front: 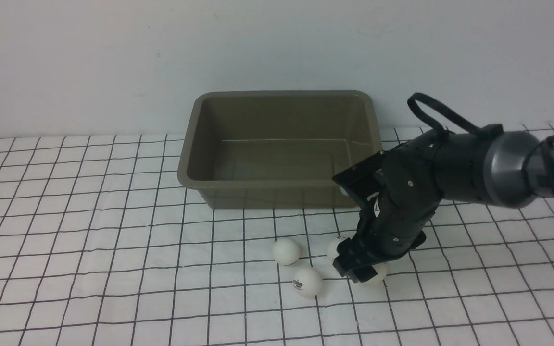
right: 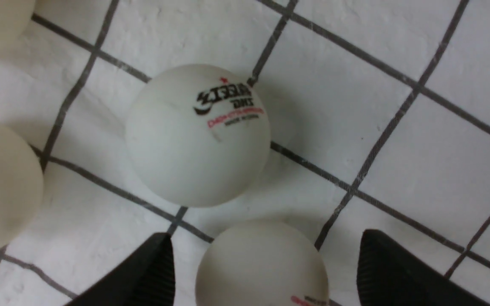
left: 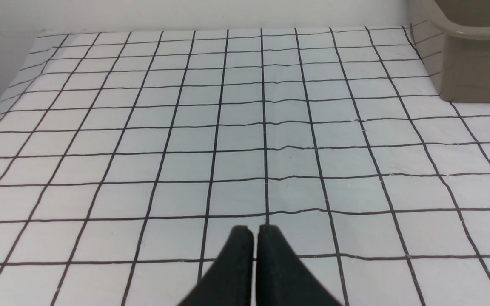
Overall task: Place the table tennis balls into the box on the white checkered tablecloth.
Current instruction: 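Reach for and grasp a ping pong ball on the table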
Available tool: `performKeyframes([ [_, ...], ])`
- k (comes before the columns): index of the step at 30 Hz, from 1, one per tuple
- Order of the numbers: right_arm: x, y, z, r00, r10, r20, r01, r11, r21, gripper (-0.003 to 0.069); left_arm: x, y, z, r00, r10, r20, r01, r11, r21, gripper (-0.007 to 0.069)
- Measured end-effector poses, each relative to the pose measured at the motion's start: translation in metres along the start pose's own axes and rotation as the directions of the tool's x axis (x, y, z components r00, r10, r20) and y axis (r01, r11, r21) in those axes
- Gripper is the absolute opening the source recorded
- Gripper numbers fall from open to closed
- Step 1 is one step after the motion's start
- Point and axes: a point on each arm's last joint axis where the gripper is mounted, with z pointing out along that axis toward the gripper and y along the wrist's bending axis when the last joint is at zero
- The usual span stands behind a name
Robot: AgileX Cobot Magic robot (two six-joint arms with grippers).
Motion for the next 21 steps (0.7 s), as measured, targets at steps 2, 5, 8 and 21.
performKeyframes([
  [2, 0.0, 0.0, 0.003, 1.0, 0.0, -0.006, 0.0, 1.0, 0.0, 0.0484, 0.0, 0.0, 0.0, 1.0, 0.0, 0.0, 0.0, 1.0, 0.0, -0.0004],
  [5, 0.0, 0.0, 0.002, 1.0, 0.0, -0.007, 0.0, 1.0, 0.0, 0.0398, 0.0, 0.0, 0.0, 1.0, 0.0, 0.0, 0.0, 1.0, 0.0, -0.0004],
  [8, 0.0, 0.0, 0.002, 1.0, 0.001, -0.009, -0.001, 1.0, 0.0, 0.0358, 0.0, 0.0, 0.0, 1.0, 0.0, 0.0, 0.0, 1.0, 0.0, -0.0004],
  [21, -0.007, -0.005, -0.029, 0.995, -0.015, -0.1, 0.017, 1.0, 0.02, 0.0358, 0.0, 0.0, 0.0, 1.0, 0.0, 0.0, 0.0, 1.0, 0.0, -0.0004],
])
